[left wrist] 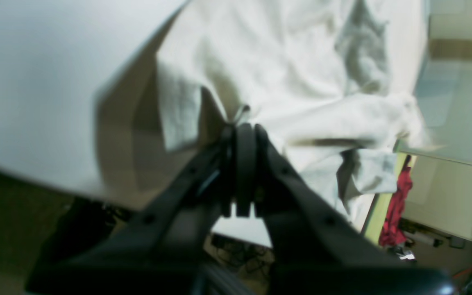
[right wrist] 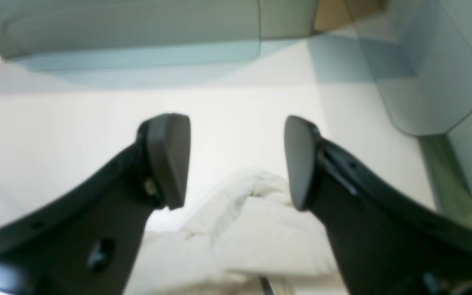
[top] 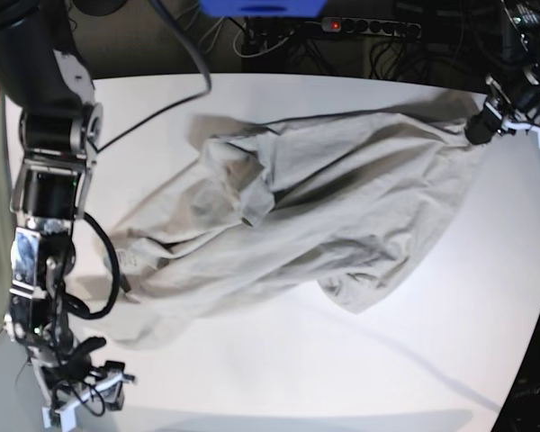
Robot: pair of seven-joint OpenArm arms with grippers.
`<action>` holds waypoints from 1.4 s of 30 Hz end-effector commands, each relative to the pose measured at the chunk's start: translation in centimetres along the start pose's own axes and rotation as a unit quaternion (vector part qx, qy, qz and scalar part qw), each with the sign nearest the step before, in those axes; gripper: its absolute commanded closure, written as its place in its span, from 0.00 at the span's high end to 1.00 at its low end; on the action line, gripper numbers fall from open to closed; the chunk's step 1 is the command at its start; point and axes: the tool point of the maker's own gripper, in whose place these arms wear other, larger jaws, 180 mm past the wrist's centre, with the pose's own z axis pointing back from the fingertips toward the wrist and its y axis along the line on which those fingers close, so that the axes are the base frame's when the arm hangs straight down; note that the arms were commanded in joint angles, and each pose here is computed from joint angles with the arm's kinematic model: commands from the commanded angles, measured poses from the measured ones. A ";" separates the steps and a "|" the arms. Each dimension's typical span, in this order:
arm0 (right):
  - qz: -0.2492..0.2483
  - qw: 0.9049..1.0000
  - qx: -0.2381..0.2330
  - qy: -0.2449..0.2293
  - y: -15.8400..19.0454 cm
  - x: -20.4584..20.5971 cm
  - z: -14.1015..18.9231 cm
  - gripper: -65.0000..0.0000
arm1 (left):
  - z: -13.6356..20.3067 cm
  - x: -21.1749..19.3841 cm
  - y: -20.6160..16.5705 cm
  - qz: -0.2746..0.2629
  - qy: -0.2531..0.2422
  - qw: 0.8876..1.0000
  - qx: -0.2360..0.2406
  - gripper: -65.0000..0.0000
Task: Layout the t-shirt on the table in an organized manner, then fold the t-shirt properly
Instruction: 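Release, regrasp the shirt with the right gripper and pull it back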
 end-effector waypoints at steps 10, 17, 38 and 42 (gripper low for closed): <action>0.063 0.997 0.048 0.002 6.7 -4.9 12.8 0.62 | 0.0 1.4 -1.8 -0.001 -0.011 1.000 -0.029 0.44; 0.026 0.986 0.114 0.116 12.4 -14.9 15.8 0.62 | -0.4 2.8 -3.3 -0.008 -0.026 0.999 -0.047 0.66; 0.031 0.960 0.199 0.193 19.2 -20.8 16.7 0.61 | 1.1 5.6 -3.0 0.005 -0.079 0.996 -0.050 0.66; 0.026 0.959 0.200 0.201 19.4 -21.2 16.2 0.61 | 1.1 5.6 -3.0 0.005 -0.079 0.996 -0.050 0.66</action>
